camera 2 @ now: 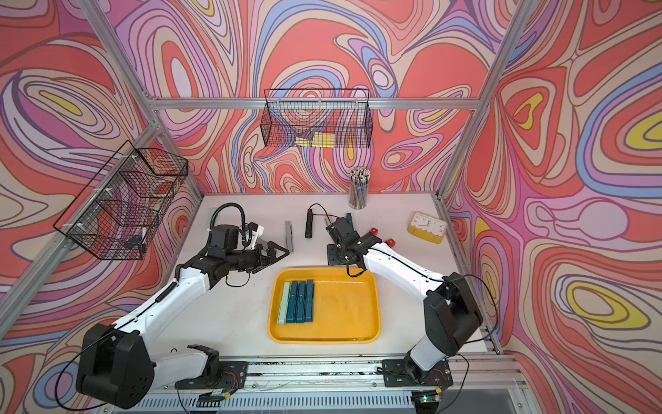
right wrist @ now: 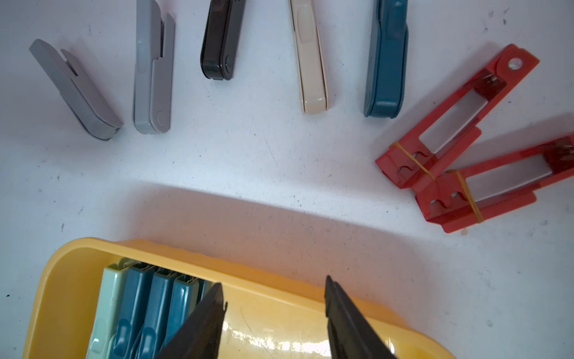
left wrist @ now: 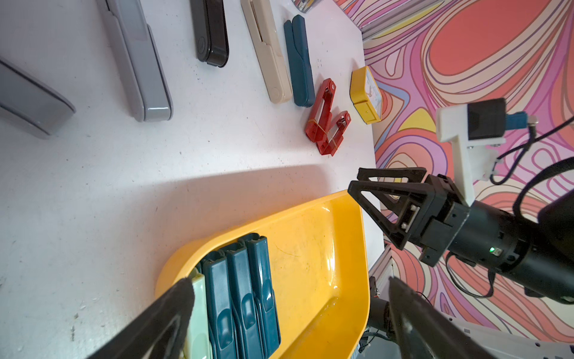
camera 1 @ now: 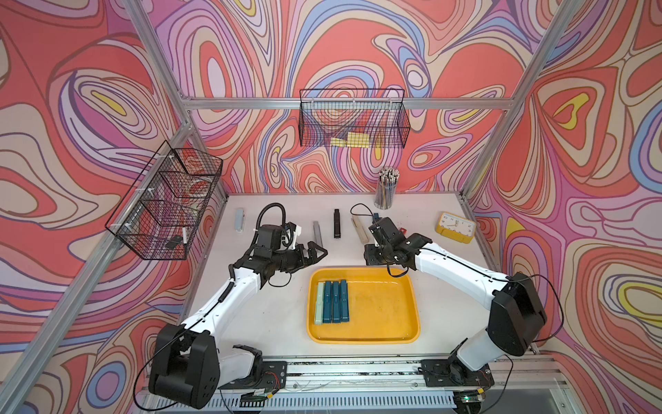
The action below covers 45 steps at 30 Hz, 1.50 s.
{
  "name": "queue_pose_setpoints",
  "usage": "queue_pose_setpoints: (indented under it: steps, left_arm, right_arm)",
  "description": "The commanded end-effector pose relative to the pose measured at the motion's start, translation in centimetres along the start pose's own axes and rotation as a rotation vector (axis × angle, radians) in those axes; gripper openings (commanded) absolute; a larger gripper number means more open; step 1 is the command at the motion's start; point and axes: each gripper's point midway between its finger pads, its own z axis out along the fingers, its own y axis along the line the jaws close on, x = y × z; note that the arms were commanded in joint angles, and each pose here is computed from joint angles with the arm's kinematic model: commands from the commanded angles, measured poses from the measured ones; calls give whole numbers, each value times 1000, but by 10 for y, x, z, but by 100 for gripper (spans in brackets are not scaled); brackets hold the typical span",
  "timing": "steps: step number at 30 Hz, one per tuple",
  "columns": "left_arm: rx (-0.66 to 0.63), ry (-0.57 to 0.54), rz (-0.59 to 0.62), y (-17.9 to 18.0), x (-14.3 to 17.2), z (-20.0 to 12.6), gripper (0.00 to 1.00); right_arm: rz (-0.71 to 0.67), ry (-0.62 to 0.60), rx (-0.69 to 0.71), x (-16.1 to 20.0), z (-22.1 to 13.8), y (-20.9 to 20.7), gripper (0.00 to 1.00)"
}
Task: Put the pruning pliers into the storage box
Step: Place the pruning pliers in the storage box.
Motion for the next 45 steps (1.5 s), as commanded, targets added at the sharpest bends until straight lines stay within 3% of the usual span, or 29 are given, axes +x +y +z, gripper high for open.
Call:
queue_pose_setpoints:
  steps: [1, 12, 23, 45]
  left_arm:
    - [16, 10, 28, -8, -8, 3, 99]
    - [38, 14, 16, -13, -29, 21, 99]
    - [39, 18, 14, -16, -43, 30, 99]
    - [18, 30, -12, -7, -52, 47, 99]
  right_arm:
    - [-25, 12, -19, -9, 4, -2, 56]
    - [-14, 5, -6, -50, 25, -33, 56]
    - [16, 39, 38, -79, 71, -78, 50]
    - [35, 76, 28, -95, 116, -111, 50]
